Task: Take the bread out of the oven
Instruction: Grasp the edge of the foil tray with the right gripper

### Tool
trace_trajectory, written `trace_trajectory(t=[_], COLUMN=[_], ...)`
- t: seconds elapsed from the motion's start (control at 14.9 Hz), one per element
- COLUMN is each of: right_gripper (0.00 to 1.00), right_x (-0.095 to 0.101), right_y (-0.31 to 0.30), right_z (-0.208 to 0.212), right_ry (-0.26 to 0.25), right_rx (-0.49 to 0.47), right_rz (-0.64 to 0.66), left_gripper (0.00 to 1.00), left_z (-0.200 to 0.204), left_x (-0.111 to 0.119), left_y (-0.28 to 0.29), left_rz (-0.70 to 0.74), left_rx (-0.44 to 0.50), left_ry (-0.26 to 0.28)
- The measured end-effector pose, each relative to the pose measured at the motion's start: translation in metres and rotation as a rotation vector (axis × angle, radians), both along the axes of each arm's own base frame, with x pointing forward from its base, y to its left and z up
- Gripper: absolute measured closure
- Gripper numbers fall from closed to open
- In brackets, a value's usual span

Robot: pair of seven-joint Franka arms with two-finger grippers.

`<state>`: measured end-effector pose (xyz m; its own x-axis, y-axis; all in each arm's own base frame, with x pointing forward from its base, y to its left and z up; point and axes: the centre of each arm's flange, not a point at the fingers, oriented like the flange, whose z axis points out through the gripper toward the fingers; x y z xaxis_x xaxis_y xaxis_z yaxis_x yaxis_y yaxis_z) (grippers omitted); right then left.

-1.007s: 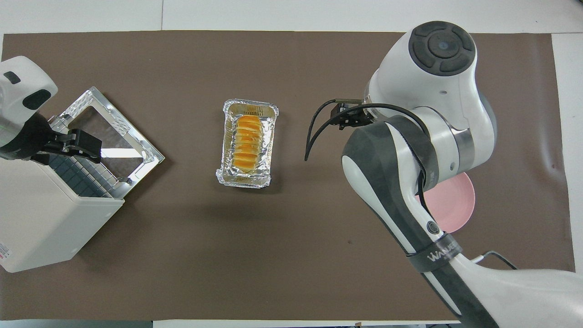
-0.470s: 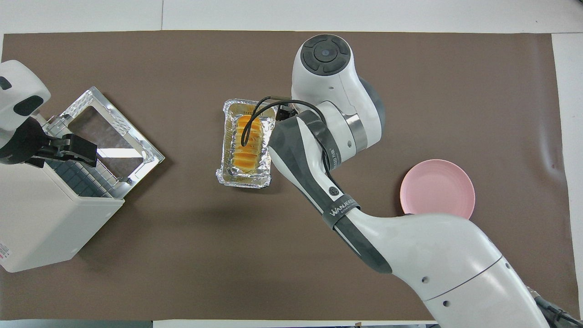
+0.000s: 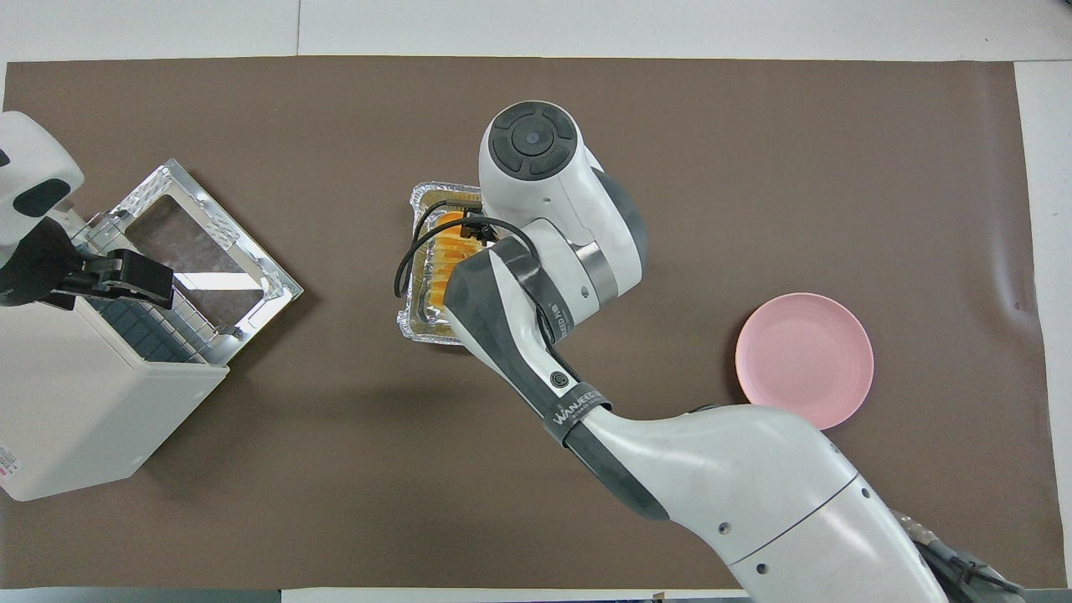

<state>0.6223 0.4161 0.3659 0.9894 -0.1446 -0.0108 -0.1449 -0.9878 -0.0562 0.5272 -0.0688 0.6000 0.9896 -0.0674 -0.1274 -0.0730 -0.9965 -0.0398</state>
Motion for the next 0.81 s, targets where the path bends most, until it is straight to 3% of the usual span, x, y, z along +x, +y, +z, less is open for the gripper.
trace_trajectory(t=[0.27,0.6,0.81], right_gripper=[0.00,0.04,0.34], right_x=[-0.016,-0.016,-0.015], right_y=[0.020,0.016,0.018], right_z=[-0.040,-0.050,-0.056], right_ry=[0.011,0.016,-0.010], right_rx=[-0.046,-0.066,-0.049], right_rz=[0.047,0.050,0.050], left_gripper=[0.00,0.00,0.00], left_z=[0.001,0.001,0.001], left_x=[-0.001,-0.001,-0.001], left_y=[-0.001,0.004,0.004], left_rz=[-0.001,0.007,0.007], left_rx=[0.000,0.000,0.000], left_ry=[-0.002,-0.002,-0.002])
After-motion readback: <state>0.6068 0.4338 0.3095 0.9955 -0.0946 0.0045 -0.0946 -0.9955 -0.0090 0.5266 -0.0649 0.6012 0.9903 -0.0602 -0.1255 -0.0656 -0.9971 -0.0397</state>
